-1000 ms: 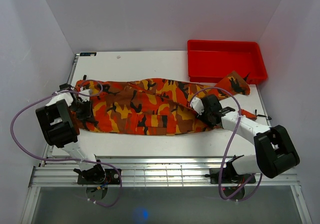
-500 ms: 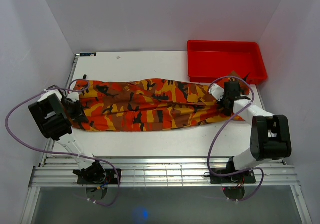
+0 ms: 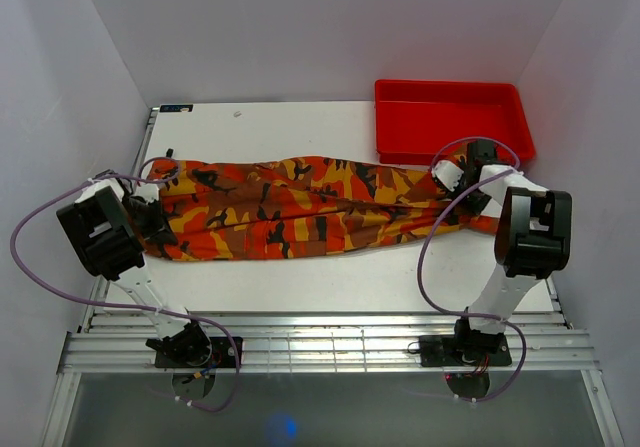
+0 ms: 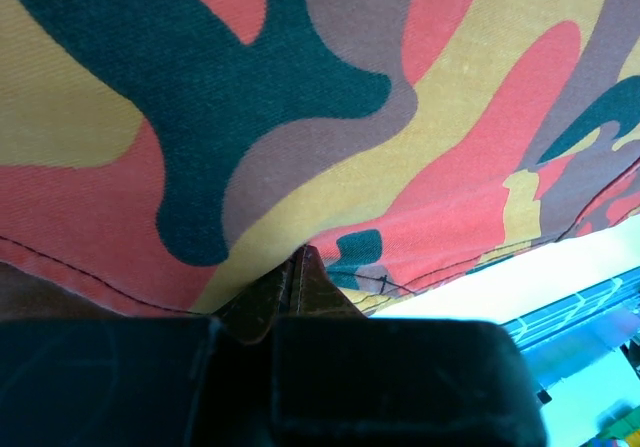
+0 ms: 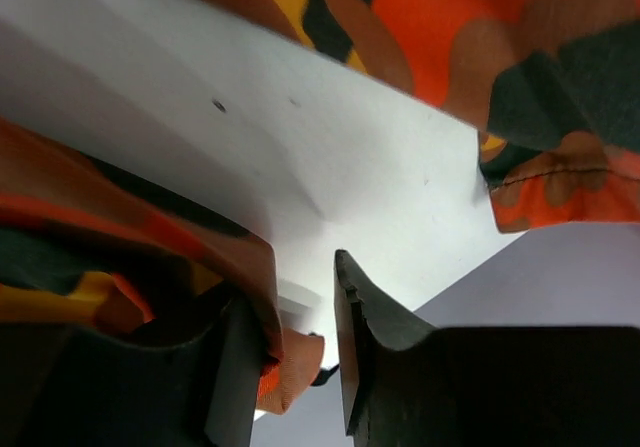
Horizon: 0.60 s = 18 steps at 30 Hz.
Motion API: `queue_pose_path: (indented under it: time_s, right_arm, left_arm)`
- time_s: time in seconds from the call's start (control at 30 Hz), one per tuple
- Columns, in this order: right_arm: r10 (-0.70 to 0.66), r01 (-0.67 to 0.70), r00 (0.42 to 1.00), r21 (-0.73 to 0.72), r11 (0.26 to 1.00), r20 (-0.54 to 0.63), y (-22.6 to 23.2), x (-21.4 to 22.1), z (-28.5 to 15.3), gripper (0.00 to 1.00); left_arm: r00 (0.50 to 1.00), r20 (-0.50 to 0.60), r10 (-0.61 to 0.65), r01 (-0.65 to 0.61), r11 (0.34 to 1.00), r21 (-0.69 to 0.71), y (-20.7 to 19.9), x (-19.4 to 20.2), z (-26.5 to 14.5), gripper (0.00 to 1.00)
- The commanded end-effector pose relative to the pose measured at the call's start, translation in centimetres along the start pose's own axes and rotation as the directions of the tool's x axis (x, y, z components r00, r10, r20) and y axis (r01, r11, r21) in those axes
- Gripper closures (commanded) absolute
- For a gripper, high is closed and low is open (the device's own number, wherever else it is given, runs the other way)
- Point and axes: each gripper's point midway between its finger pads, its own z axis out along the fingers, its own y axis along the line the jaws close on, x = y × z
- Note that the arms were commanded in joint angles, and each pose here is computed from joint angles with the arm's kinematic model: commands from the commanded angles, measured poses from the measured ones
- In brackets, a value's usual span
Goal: Fold and stack the trousers
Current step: Flatten the trousers out
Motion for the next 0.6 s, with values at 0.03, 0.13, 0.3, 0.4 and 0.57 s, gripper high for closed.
queue_pose_path:
  time_s: [0.03,0.13,0.3,0.4,0.57]
  right_arm:
    - [0.062,-0.036,0.974,0.124,0.992,-0.22,-6.8,7.8,-2.0,0.63]
    - [0.126,-0.087,0.969,0.182,0.979,-0.213,-9.5,8.5,-2.7,0.61]
    - [0.164,-0.112,0.97,0.268,0.957,-0.182,-12.3,8.2,-5.1,0.48]
    - [0.169,-0.112,0.973,0.321,0.941,-0.155,-14.1,8.2,-7.2,0.29]
    - [0.144,-0.109,0.987,0.35,0.93,-0.075,-15.3,6.9,-11.1,0.22]
  left_arm:
    - [0.995,0.008,0.097,-0.091,0.952,-0.292,7.5,-1.1,-0.7,0.96]
    - [0.995,0.012,0.096,-0.089,0.958,-0.273,7.0,-1.0,-0.7,0.93]
    - [0.99,0.019,0.142,-0.134,0.963,-0.234,5.9,-0.6,-1.2,0.8]
    - [0.984,0.02,0.175,-0.166,0.958,-0.232,5.5,-0.8,-1.9,0.71]
    - [0.973,0.062,0.221,-0.204,0.956,-0.211,4.0,-1.8,-4.1,0.57]
